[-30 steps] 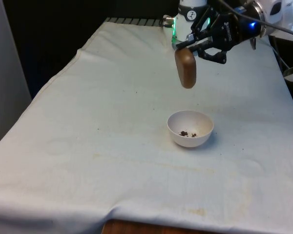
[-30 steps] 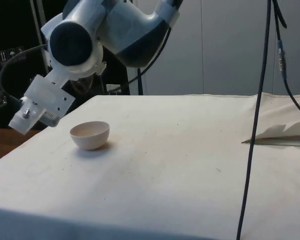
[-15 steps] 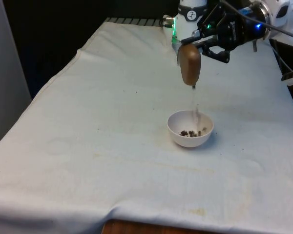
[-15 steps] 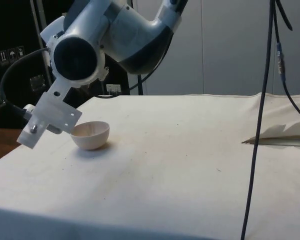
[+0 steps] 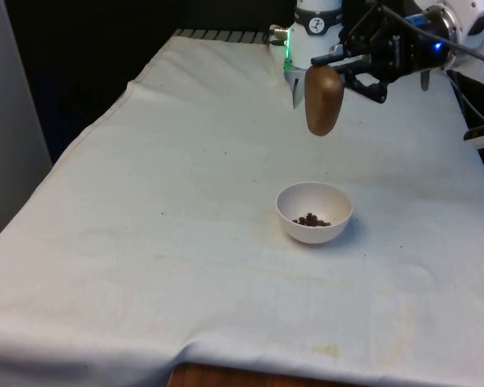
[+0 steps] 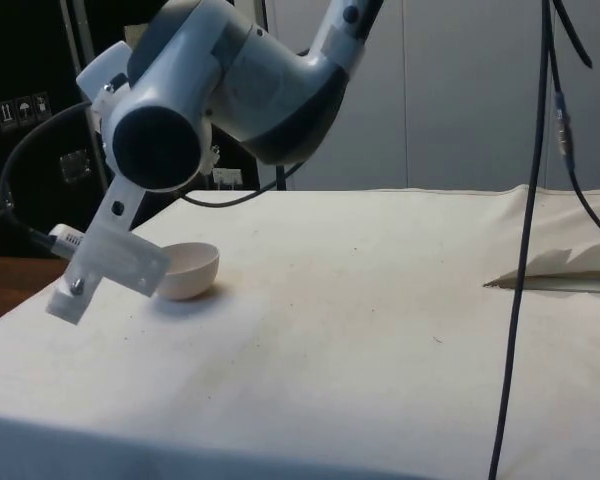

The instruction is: Pour the coffee beans from the cup into the bowl.

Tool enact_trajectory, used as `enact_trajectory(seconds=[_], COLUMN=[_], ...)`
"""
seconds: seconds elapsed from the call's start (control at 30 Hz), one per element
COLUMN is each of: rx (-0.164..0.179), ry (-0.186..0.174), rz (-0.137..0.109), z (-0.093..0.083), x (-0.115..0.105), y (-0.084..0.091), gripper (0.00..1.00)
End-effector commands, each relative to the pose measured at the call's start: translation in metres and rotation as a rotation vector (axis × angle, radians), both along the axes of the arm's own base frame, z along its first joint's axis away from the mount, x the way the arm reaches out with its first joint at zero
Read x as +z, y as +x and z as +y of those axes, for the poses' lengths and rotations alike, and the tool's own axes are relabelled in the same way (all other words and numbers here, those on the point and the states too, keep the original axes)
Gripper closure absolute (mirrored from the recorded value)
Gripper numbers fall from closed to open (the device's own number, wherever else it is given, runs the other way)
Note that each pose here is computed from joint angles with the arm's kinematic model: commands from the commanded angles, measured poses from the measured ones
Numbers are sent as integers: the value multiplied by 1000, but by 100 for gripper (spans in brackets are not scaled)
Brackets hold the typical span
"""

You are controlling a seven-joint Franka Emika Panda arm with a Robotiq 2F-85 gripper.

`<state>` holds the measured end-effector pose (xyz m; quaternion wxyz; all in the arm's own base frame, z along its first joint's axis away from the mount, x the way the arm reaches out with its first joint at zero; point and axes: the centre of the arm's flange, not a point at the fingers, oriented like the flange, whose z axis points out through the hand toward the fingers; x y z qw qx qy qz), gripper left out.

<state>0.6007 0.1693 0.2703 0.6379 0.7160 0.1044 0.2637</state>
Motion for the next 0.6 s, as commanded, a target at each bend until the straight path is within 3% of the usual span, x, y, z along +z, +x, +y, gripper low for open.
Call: enact_trajectory(seconds=[0.0, 0.4, 0.57], rx=[6, 19, 17], ry=[-13, -82, -84], rz=[-4, -29, -31], z=[2, 12, 12], x=[-1, -4, -5], y=[-1, -4, -4], gripper=[100, 100, 100])
